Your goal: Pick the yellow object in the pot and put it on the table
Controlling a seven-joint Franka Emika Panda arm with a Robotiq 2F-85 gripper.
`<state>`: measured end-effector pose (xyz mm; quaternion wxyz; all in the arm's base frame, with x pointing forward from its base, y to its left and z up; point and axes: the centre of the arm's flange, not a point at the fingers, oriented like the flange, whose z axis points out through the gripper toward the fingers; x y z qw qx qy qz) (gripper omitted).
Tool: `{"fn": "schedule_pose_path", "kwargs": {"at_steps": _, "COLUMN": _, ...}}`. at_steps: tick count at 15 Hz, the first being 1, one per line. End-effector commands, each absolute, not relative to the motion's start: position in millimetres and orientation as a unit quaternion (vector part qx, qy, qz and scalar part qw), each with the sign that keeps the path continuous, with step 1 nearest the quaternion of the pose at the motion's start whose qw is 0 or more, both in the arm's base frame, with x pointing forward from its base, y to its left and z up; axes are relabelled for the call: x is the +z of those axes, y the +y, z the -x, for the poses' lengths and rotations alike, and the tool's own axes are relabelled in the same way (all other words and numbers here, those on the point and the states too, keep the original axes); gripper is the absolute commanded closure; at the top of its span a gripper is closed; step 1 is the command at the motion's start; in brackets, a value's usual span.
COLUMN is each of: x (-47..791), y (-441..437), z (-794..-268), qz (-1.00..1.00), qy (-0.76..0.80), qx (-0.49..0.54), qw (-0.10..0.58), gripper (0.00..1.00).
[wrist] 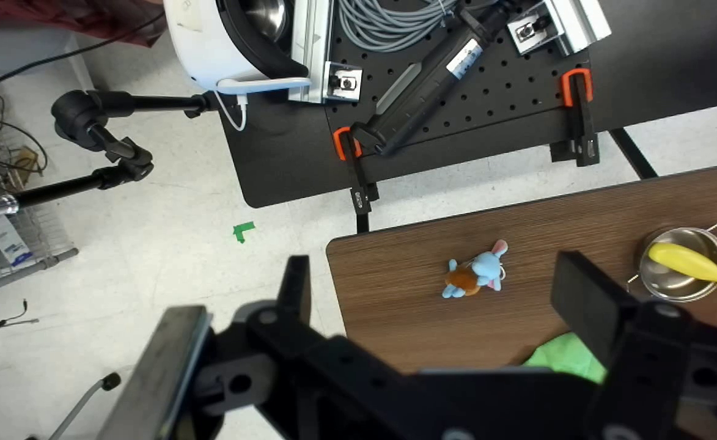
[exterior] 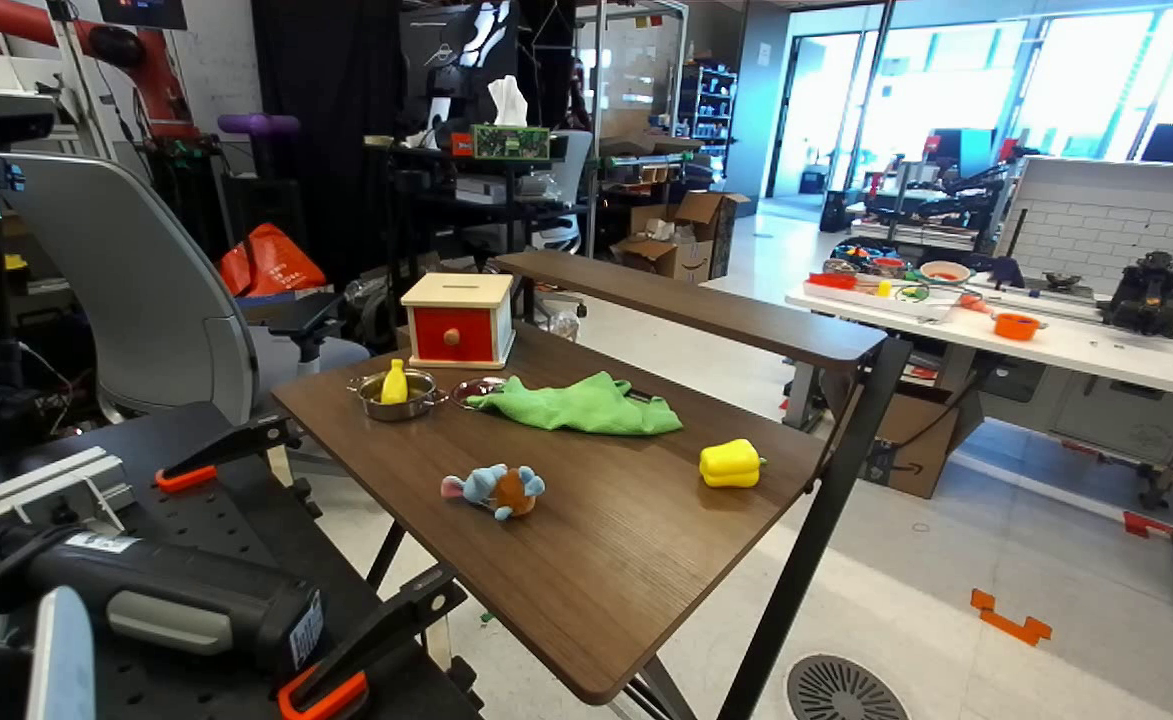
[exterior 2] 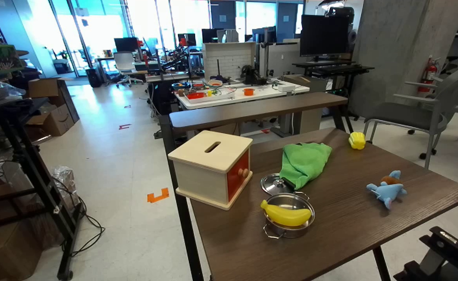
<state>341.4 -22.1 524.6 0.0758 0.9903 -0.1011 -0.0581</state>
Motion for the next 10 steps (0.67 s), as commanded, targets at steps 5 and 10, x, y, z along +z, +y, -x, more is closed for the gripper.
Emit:
{"fn": "schedule_pose_path", "kwargs": {"at_steps": 5, "x": 513.5, "y": -0.2, "z": -357.2, "qz": -0.992, "qy": -0.067, "qx": -0.066, "qw": 0.089, "gripper": 0.00}}
{"fn": "schedule_pose_path", "kwargs": {"at_steps": 10, "x": 467.5, "y": 71.2, "z": -384.7, "qz": -0.989, "qy": 0.018, "qx": -0.082, "qw": 0.123, "gripper": 0.00}}
